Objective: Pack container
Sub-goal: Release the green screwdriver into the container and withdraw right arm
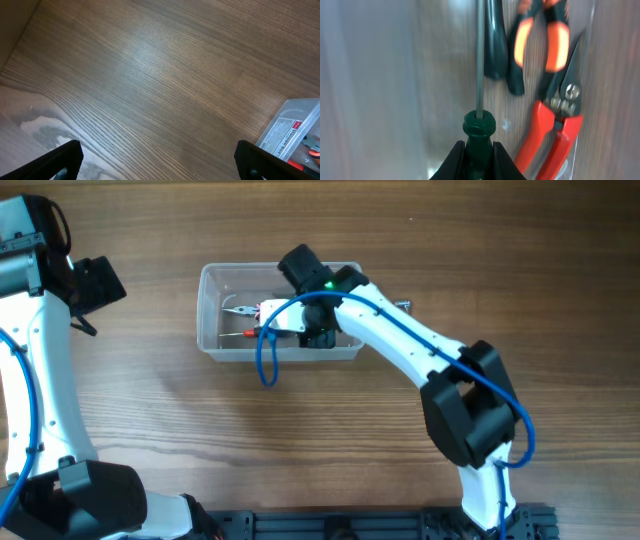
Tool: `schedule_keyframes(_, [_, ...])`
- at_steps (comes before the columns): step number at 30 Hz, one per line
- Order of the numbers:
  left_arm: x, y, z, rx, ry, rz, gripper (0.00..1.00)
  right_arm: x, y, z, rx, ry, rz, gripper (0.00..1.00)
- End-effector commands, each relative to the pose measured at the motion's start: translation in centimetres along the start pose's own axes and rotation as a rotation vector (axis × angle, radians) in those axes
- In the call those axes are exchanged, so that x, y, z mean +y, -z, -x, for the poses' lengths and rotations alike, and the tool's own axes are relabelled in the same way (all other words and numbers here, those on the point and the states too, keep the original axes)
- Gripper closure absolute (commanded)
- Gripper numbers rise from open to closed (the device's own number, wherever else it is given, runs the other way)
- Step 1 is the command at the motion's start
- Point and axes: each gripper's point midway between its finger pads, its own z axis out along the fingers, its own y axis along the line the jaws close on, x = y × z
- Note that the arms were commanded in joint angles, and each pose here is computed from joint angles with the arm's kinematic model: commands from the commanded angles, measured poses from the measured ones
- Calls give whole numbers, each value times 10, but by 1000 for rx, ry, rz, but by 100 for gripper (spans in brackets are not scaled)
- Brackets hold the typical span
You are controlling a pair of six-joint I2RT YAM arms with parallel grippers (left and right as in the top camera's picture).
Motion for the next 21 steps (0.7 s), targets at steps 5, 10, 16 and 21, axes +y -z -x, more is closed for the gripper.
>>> schedule_keyframes(5, [2, -1, 0, 1, 2, 7, 0, -8, -15, -24, 34, 22, 21, 96])
schedule_keyframes(10, [2, -1, 0, 1, 2, 7, 0, -6, -15, -21, 33, 24, 21, 72])
schedule_keyframes(16, [2, -1, 0, 1, 1, 7, 0, -17, -3, -19, 86, 13, -71, 61])
schedule_keyframes(21, [2, -1, 0, 1, 1, 7, 0, -60, 50, -12, 69, -178, -330, 63])
